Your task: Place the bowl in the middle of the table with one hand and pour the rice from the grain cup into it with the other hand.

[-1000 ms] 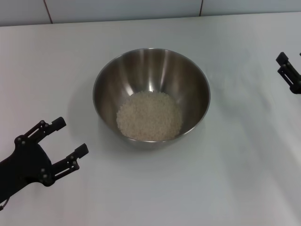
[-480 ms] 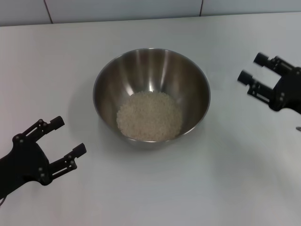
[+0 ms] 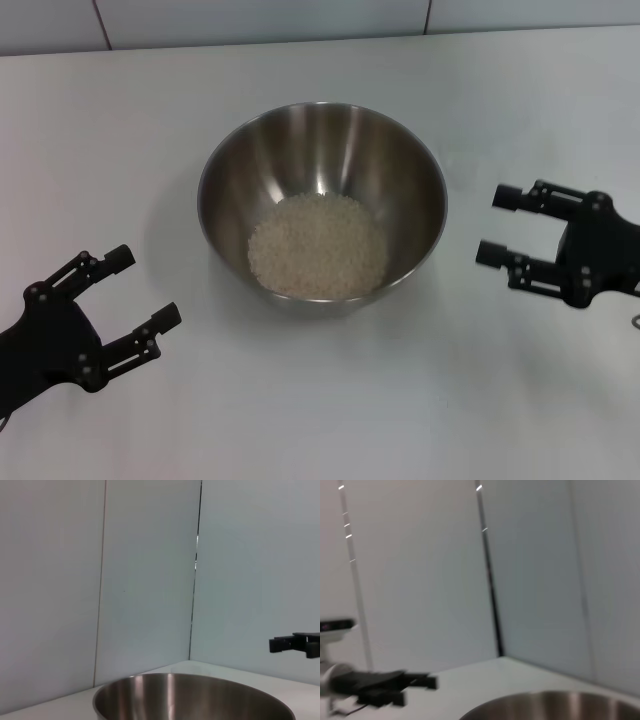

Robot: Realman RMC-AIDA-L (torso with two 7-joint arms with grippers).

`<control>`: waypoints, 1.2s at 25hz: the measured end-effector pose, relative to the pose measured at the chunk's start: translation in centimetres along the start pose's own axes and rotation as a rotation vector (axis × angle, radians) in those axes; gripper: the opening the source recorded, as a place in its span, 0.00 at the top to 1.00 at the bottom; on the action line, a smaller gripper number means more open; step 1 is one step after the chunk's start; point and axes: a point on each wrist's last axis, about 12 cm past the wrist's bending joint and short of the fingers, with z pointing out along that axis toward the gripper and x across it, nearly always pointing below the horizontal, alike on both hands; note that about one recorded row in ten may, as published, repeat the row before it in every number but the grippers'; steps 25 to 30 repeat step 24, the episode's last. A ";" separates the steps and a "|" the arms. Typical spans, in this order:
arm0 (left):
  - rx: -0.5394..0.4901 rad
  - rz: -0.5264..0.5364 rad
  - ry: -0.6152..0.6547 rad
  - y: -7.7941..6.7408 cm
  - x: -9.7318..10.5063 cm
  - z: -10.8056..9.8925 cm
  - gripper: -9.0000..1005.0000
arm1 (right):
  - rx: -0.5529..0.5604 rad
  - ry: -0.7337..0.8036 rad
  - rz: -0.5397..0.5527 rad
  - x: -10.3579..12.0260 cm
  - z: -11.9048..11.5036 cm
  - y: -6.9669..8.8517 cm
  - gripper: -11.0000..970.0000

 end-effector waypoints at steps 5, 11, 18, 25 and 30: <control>0.023 0.000 0.011 0.4 -0.3 0.1 0.16 | -0.057 0.044 -0.012 -0.2 -0.1 0.1 0.28; 0.044 -0.002 0.028 0.6 -0.6 0.2 0.16 | -0.087 0.077 -0.009 0.2 -0.2 0.4 0.28; 0.065 0.000 0.036 0.5 -0.5 0.4 0.16 | -0.092 0.086 -0.017 0.3 -0.3 0.5 0.28; 0.095 0.014 0.063 0.4 -0.5 0.6 0.16 | -0.090 0.087 -0.035 0.2 0.0 0.5 0.28; 0.095 0.014 0.063 0.4 -0.5 0.6 0.16 | -0.090 0.087 -0.035 0.2 0.0 0.5 0.28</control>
